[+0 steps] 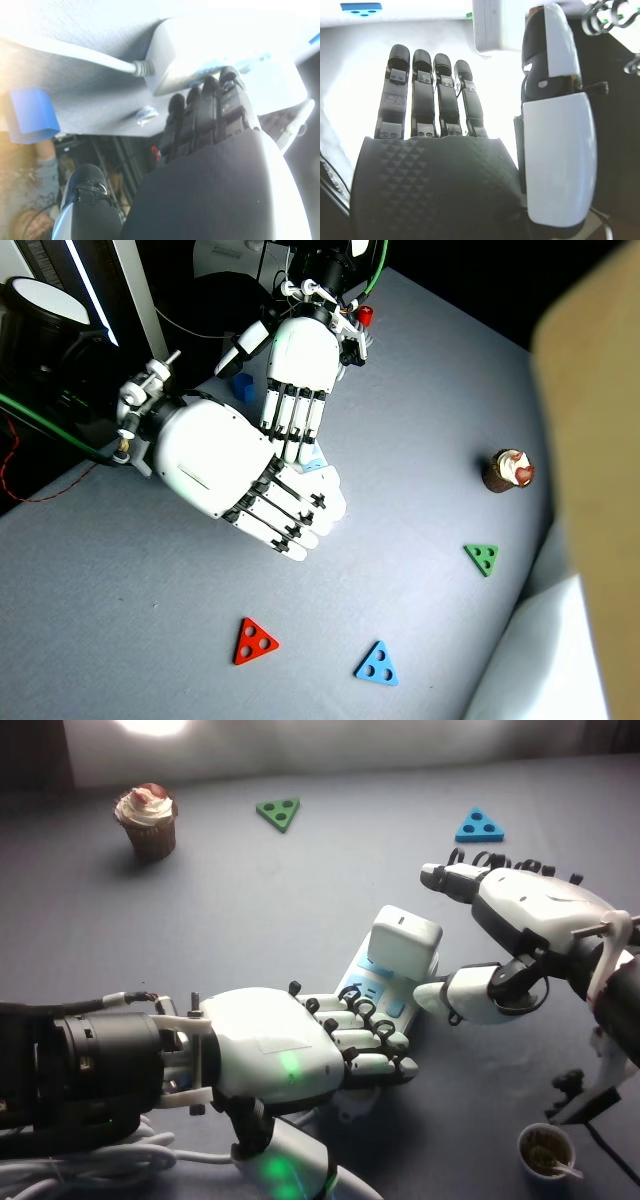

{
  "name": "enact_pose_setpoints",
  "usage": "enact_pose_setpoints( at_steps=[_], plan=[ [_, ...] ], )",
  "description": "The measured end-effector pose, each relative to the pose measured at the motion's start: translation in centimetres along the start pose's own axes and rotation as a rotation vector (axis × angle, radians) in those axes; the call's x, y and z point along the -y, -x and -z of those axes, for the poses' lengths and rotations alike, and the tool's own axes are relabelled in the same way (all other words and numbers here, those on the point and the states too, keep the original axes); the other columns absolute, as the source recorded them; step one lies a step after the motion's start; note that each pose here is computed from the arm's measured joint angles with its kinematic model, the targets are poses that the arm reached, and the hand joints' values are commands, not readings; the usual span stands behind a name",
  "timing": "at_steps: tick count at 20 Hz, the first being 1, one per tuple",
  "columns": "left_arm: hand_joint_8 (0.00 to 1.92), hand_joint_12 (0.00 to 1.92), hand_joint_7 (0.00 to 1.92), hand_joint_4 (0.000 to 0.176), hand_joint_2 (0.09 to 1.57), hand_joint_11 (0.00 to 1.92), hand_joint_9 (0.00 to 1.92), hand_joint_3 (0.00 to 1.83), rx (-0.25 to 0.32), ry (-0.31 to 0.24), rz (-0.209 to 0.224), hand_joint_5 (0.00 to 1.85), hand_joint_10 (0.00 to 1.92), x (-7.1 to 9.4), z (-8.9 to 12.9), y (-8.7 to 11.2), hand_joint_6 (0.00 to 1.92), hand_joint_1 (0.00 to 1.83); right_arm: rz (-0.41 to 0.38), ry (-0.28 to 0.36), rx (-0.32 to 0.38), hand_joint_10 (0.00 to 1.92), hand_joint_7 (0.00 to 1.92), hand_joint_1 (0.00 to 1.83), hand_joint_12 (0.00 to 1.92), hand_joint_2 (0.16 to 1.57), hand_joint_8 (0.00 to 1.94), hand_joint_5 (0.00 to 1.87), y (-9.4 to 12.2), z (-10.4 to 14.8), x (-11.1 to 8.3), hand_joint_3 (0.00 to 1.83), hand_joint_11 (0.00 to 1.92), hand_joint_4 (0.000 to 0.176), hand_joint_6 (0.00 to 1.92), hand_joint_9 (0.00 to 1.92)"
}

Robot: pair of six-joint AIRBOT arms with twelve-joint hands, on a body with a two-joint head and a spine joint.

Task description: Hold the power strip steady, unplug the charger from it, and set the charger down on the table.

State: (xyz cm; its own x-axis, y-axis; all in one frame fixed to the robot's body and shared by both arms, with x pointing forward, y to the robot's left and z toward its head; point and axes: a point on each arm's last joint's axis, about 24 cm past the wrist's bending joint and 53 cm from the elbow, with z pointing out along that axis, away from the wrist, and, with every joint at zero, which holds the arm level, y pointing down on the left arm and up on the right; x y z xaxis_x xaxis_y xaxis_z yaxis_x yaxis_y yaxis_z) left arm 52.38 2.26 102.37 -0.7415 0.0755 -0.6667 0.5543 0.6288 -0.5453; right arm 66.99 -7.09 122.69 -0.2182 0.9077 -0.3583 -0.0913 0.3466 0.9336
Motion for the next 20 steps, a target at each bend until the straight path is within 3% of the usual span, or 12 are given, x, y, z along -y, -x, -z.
enact_pose_setpoints(
  at_steps=[15, 20],
  plan=[
    [0.0, 0.01, 0.12, 0.0, 1.02, 0.04, 0.07, 0.0, 0.002, 0.0, 0.007, 0.11, 0.0, -0.1, -0.1, 0.1, 0.0, 0.0, -0.061, 0.033, -0.049, 0.01, 0.28, 1.08, 0.14, 0.99, 0.01, 0.27, -1.6, -2.6, -1.0, 0.0, 0.25, 0.0, 0.0, 0.27],
    [0.0, 0.01, 0.11, 0.0, 1.02, 0.04, 0.07, 0.0, 0.002, 0.001, 0.011, 0.1, 0.0, -0.2, -0.1, 0.1, 0.0, 0.0, -0.162, 0.005, -0.06, 0.01, 0.32, 1.06, 0.15, 1.0, 0.01, 0.31, -2.0, -3.3, -0.9, 0.0, 0.26, 0.0, 0.01, 0.3]
  ],
)
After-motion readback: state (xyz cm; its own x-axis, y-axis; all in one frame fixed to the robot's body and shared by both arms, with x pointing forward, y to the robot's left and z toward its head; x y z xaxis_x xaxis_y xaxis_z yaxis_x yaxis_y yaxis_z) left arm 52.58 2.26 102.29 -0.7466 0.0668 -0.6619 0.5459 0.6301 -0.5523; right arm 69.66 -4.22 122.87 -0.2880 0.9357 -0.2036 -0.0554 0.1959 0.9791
